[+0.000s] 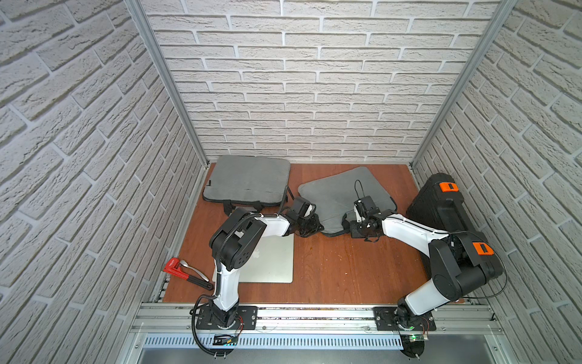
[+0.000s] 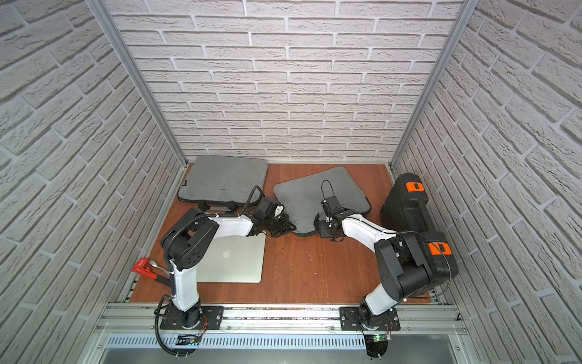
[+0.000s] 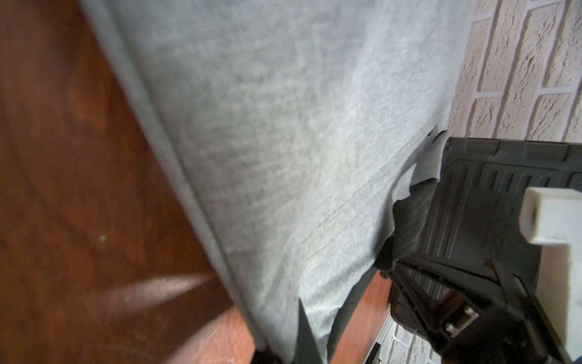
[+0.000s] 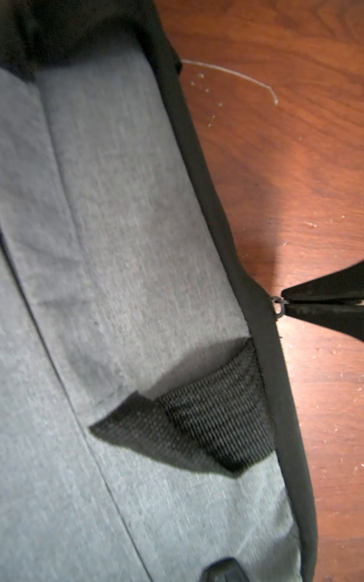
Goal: Open the zippered laptop bag and take out the laptop
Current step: Unzip the zipper on the zippered laptop bag.
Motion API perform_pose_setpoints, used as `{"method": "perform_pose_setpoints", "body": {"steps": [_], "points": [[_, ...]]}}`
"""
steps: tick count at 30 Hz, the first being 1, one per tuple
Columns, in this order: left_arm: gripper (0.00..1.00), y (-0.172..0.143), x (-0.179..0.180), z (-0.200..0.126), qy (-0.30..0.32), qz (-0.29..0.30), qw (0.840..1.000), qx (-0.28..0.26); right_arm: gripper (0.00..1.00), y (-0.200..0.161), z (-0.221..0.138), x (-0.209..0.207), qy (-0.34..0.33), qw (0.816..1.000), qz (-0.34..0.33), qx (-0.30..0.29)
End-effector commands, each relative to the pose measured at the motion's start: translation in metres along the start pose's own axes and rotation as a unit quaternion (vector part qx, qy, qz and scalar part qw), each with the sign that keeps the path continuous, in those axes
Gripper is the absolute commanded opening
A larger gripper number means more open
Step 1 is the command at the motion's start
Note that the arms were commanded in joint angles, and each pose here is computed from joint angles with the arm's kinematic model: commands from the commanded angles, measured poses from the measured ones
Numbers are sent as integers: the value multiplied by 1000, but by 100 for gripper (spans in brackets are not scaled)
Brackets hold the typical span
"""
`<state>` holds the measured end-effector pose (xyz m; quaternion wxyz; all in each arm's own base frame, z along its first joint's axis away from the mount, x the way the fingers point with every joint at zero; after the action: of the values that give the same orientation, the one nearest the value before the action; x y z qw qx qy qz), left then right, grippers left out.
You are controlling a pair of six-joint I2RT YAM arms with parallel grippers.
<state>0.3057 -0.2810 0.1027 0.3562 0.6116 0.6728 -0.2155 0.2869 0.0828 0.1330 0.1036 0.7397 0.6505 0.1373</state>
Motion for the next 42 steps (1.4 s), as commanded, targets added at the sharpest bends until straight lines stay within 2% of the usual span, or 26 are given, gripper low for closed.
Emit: {"method": "perform_pose_setpoints", "body": {"steps": [1,15,22,42], "points": [[0,5,25,-12,56,-27,998,-23,5,0,-10,-29,-87,996,16,2],[0,6,27,-18,59,-28,997,-32,6,15,-10,-51,-100,995,29,-4],[0,8,30,-28,67,-27,996,-43,5,20,-11,-65,-127,991,41,-7],[0,17,37,-42,79,-27,995,-59,6,18,-20,-88,-157,986,53,-7]]}}
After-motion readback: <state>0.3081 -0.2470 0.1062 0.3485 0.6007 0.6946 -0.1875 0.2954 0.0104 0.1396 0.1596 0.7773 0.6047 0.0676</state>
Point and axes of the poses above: each gripper's point midway between its finger pads, its own z axis out along the fingers, its own x axis along the line the jaws close on, y = z × x, the point moved 10 cm from there along -z, back along the fingers, and after that the axes turned 3 degrees about z, right-handed, at the moved point
